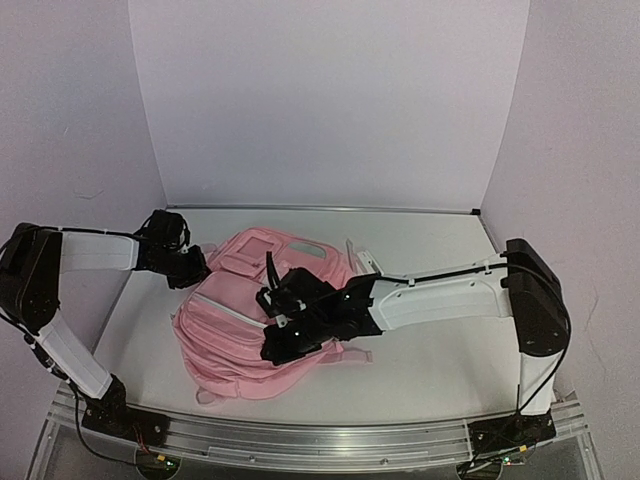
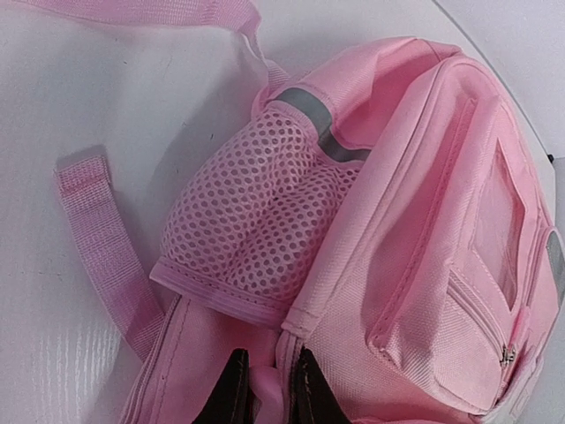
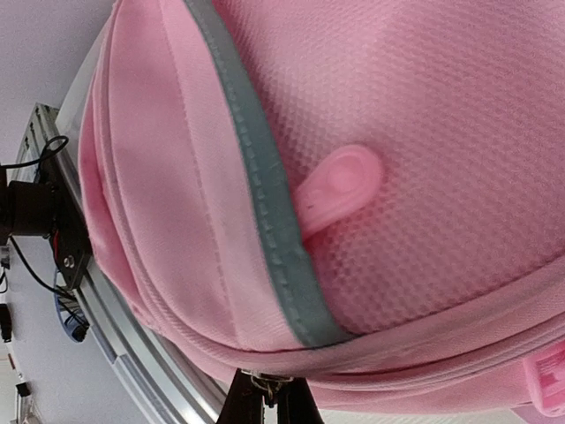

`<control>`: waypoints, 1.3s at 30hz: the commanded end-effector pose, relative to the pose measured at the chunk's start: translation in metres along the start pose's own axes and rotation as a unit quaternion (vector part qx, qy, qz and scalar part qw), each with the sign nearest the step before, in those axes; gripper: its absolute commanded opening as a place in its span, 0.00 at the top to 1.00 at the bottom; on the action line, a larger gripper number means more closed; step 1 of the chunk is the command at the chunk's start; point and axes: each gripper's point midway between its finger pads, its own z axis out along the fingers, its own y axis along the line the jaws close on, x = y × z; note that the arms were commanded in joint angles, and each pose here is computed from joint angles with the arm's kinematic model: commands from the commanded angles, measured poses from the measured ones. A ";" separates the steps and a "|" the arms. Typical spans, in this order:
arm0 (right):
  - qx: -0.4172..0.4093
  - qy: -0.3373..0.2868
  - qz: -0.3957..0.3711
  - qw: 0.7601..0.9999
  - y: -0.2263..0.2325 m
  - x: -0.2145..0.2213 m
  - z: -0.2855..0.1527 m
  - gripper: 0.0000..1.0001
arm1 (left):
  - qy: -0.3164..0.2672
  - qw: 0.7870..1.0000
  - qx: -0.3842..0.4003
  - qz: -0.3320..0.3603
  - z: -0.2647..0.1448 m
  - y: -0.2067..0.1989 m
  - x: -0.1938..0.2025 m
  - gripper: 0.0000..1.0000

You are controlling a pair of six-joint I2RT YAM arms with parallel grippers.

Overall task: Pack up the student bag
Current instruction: Unzip the student bag at the center of the board.

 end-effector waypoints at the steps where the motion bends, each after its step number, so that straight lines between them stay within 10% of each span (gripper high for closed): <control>1: -0.106 -0.004 -0.009 0.994 0.061 -0.010 -0.006 0.89 | -0.064 0.998 0.015 -0.017 -0.010 -0.013 -0.038 1.00; 12: -0.073 -0.086 -0.009 0.994 0.050 -0.036 -0.050 0.48 | -0.055 0.983 0.128 0.118 0.014 -0.073 -0.064 1.00; 16: -0.029 -0.126 0.028 0.991 0.018 -0.049 -0.071 0.35 | -0.059 0.979 0.116 0.156 0.009 -0.077 -0.073 0.76; 23: 0.048 -0.163 0.092 0.981 -0.064 -0.065 -0.086 0.29 | -0.094 0.975 0.074 0.185 -0.041 -0.070 -0.073 0.25; 39: 0.047 -0.194 0.133 0.971 -0.115 -0.104 -0.066 0.33 | 0.039 0.997 0.049 0.037 -0.088 -0.049 0.066 0.19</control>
